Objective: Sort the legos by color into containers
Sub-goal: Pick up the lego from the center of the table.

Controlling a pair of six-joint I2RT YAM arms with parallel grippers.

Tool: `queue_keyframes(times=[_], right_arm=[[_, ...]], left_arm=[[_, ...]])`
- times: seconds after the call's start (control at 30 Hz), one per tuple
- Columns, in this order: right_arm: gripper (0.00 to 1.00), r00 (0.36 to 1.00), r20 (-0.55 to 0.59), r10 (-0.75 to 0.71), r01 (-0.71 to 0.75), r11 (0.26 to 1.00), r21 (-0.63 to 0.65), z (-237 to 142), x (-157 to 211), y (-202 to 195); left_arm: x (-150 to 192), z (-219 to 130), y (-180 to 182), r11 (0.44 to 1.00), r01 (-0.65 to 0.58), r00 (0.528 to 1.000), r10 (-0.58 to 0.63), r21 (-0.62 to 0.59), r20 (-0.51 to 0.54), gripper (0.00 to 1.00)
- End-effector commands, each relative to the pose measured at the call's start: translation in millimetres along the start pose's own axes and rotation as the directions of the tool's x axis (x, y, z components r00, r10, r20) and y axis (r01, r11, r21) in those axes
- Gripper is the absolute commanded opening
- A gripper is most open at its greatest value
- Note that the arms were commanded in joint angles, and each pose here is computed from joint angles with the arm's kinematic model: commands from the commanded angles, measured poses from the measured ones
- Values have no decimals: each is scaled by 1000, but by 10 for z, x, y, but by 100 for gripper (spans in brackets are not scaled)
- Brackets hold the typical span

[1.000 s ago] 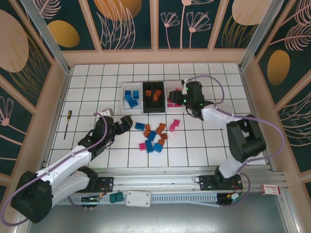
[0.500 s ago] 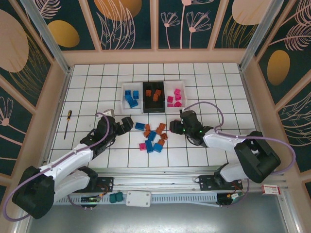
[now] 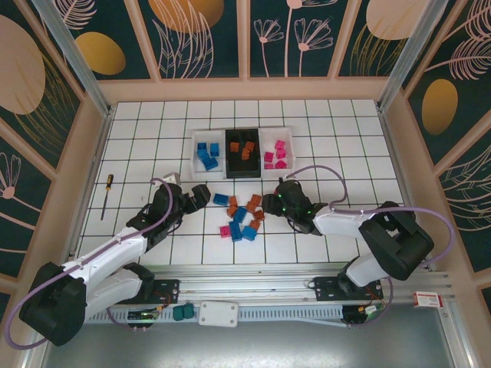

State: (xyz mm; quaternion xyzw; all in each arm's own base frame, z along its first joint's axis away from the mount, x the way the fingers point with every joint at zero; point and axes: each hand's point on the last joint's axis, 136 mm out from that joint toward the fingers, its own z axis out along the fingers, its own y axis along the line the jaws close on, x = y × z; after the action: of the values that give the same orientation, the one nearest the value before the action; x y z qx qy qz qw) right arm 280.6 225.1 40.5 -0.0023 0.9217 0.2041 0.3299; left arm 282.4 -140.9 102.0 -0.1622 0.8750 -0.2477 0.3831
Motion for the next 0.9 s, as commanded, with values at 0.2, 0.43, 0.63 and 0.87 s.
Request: queue_keyframes(times=[0.2,0.43,0.63,0.87], right_arm=[[45,1000,9,-14,13,998,57,102,35,-117],[27,997,63,-46,47,999,-16,-147,-48,-35],[24,985,144,-96,119,980,-157,-561,-357,275],[23,980,182,-85,117,978,-170,-351,-1149,345]], left_arm=[[16,20,-17,1000,17,1000,-17,13,-3,99],[22,22,-44,1000,14,1000,-14,23,-11,99],[-3,23,-77,1000,-1,1000,1,30,-10,99],[-21,48,-126,999,0,1000,0,41,-10,99]])
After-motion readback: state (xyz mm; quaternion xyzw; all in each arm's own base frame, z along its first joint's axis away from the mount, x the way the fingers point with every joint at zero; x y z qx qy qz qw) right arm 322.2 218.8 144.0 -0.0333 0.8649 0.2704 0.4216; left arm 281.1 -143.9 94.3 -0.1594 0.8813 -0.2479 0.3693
